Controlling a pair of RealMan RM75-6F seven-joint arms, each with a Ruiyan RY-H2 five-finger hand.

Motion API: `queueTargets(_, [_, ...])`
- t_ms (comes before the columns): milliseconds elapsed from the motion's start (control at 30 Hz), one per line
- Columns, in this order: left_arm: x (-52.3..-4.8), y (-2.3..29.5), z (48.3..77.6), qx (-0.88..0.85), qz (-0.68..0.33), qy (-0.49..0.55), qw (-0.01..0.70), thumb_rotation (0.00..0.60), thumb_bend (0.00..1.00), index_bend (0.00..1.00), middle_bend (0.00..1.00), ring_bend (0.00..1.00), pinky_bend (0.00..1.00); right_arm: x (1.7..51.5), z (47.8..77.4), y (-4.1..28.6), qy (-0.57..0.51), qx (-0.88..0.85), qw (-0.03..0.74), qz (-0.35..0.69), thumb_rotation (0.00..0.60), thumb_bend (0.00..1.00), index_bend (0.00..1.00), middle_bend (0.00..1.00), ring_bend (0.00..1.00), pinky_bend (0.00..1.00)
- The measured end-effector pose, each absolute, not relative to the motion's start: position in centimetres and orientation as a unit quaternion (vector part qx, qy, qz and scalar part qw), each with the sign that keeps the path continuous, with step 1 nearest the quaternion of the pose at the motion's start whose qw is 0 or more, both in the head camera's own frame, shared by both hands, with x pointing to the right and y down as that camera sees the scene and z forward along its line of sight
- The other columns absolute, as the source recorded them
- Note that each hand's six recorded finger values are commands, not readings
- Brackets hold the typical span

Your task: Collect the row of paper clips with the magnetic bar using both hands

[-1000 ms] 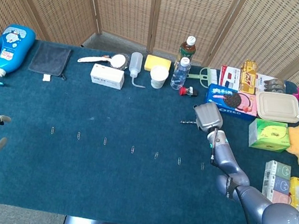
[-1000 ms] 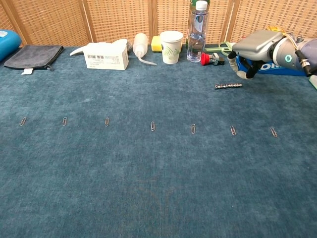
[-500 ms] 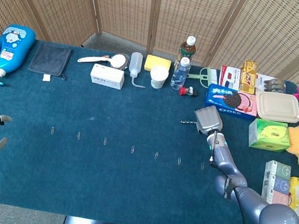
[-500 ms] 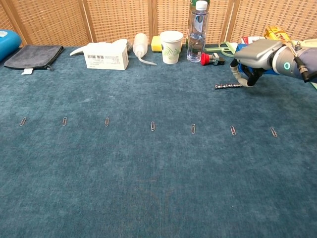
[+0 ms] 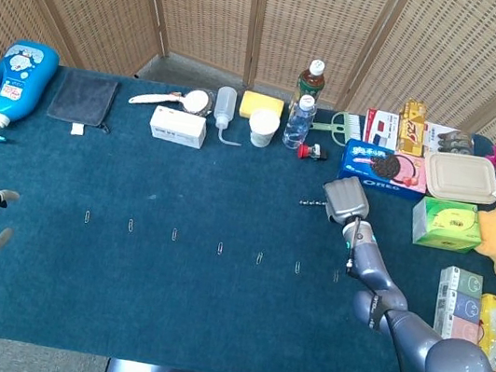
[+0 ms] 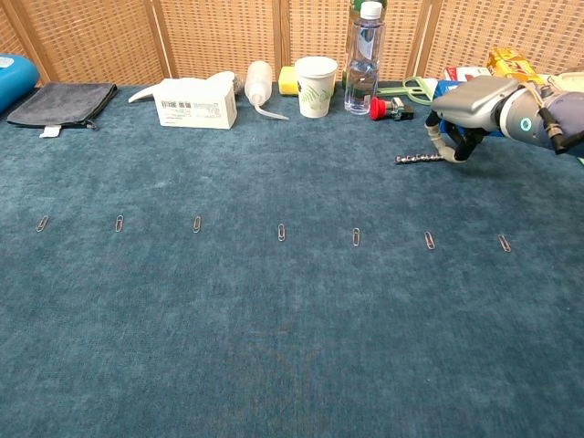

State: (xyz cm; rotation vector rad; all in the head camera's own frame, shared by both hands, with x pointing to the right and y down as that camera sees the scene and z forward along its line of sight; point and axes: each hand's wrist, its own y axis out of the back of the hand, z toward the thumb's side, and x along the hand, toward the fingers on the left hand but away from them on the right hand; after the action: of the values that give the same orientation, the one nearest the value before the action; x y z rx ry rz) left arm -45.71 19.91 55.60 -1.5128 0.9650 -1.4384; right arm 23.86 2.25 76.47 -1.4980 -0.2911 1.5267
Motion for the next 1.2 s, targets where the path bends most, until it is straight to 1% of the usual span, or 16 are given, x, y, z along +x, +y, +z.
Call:
queueTargets(100, [-45.7, 19.9, 55.6, -0.601, -0.57, 0.383, 0.409, 0.6, 0.51, 0.29, 0.42, 0.43, 0.48, 23.7, 76.5, 2.3, -0.119, -0.613, 0.472, 0.623, 0.497, 0.49, 0.44, 0.69, 0.86, 0.77])
queueTargets(233, [-45.7, 19.8, 55.5, -0.601, -0.569, 0.384, 0.409, 0.6, 0.51, 0.29, 0.42, 0.43, 0.48, 23.4, 76.4, 2.3, -0.119, -0.614, 0.474, 0.62, 0.491, 0.4, 0.43, 0.69, 0.85, 0.77])
queueTargets(300, [-45.7, 19.9, 55.6, -0.601, -0.57, 0.384, 0.409, 0.6, 0.51, 0.29, 0.42, 0.43, 0.48, 23.2, 76.3, 2.3, -0.118, -0.615, 0.474, 0.619, 0.492, 0.38, 0.43, 0.69, 0.85, 0.77])
queueTargets(433, [-45.8, 19.9, 55.6, -0.6, -0.57, 0.384, 0.408, 0.6, 0.51, 0.29, 0.42, 0.43, 0.48, 23.2, 76.3, 2.2, -0.119, -0.612, 0.476, 0.62, 0.503, 0.37, 0.45, 0.69, 0.85, 0.77])
queueTargets(700, [-46.0, 20.0, 55.7, -0.6, -0.572, 0.385, 0.406, 0.6, 0.51, 0.28, 0.42, 0.43, 0.48, 23.2, 76.7, 2.2, -0.12, -0.609, 0.473, 0.625, 0.547, 0.37, 0.5, 0.7, 0.85, 0.77])
queueTargets(967, [-46.0, 19.9, 55.7, -0.599, -0.573, 0.384, 0.407, 0.6, 0.51, 0.27, 0.41, 0.43, 0.48, 23.0, 76.9, 2.0, -0.12, -0.61, 0.471, 0.626, 0.562, 0.37, 0.49, 0.7, 0.85, 0.77])
queueTargets(1200, [-46.1, 19.9, 55.7, -0.598, -0.575, 0.382, 0.406, 0.6, 0.51, 0.27, 0.41, 0.43, 0.48, 22.8, 77.1, 1.8, -0.117, -0.609, 0.471, 0.627, 0.562, 0.37, 0.49, 0.7, 0.85, 0.77])
